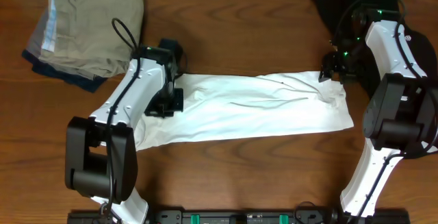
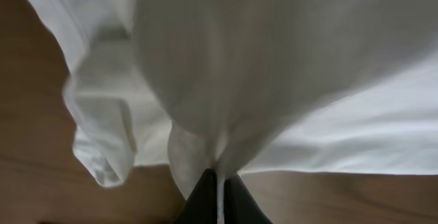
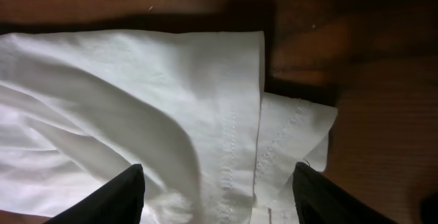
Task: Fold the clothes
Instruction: 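Press and smooth the shirt's left and right ends with both grippers, then grasp the strip's right end with the right gripper and fold it leftward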
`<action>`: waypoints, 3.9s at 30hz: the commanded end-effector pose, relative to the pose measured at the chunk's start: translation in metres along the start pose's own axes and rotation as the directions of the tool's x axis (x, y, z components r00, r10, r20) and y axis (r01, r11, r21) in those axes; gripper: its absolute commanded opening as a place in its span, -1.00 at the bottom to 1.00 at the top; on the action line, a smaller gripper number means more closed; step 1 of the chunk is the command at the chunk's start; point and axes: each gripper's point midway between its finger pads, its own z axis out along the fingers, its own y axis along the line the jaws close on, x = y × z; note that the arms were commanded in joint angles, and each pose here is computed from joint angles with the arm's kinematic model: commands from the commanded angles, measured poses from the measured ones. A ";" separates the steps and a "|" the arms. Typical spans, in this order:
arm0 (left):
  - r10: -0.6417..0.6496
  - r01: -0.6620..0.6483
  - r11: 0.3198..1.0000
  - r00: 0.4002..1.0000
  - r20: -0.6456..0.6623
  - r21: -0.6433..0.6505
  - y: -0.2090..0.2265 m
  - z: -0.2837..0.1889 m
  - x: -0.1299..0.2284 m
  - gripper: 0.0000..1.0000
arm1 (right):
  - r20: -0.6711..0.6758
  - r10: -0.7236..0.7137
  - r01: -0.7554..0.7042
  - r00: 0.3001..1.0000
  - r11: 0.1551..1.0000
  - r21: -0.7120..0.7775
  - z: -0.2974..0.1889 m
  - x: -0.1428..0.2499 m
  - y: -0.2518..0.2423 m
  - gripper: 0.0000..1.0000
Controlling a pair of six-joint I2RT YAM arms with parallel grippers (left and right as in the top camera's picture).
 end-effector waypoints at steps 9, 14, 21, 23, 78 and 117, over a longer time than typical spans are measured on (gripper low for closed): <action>-0.074 0.071 0.997 0.995 -0.067 -0.044 0.010 0.014 0.023 0.96 | 0.040 0.005 -0.004 0.999 1.000 -0.015 -0.005 -0.010 0.002 0.53; -0.090 0.091 0.995 0.996 0.009 -0.036 0.014 -0.007 0.007 0.96 | 0.041 0.028 -0.025 0.999 0.997 -0.069 -0.007 -0.009 0.002 0.64; -0.174 0.168 0.985 0.950 0.260 0.045 0.033 -0.063 -0.026 0.96 | 0.045 0.010 -0.007 0.999 0.998 -0.070 -0.008 -0.004 -0.023 0.83; -0.200 0.185 0.980 0.925 0.323 0.075 0.037 -0.073 -0.036 0.96 | 0.036 0.014 -0.013 0.999 0.999 -0.040 -0.007 -0.002 -0.031 0.86; -0.196 0.167 0.980 0.885 0.423 0.105 0.043 -0.088 -0.057 0.96 | -0.093 0.045 -0.058 0.995 0.988 -0.144 0.112 0.063 -0.007 -0.60; -0.195 0.156 0.980 0.858 0.475 0.121 0.041 -0.095 -0.070 0.96 | -0.002 0.004 -0.004 1.000 0.979 -0.205 -0.022 0.014 0.078 -0.97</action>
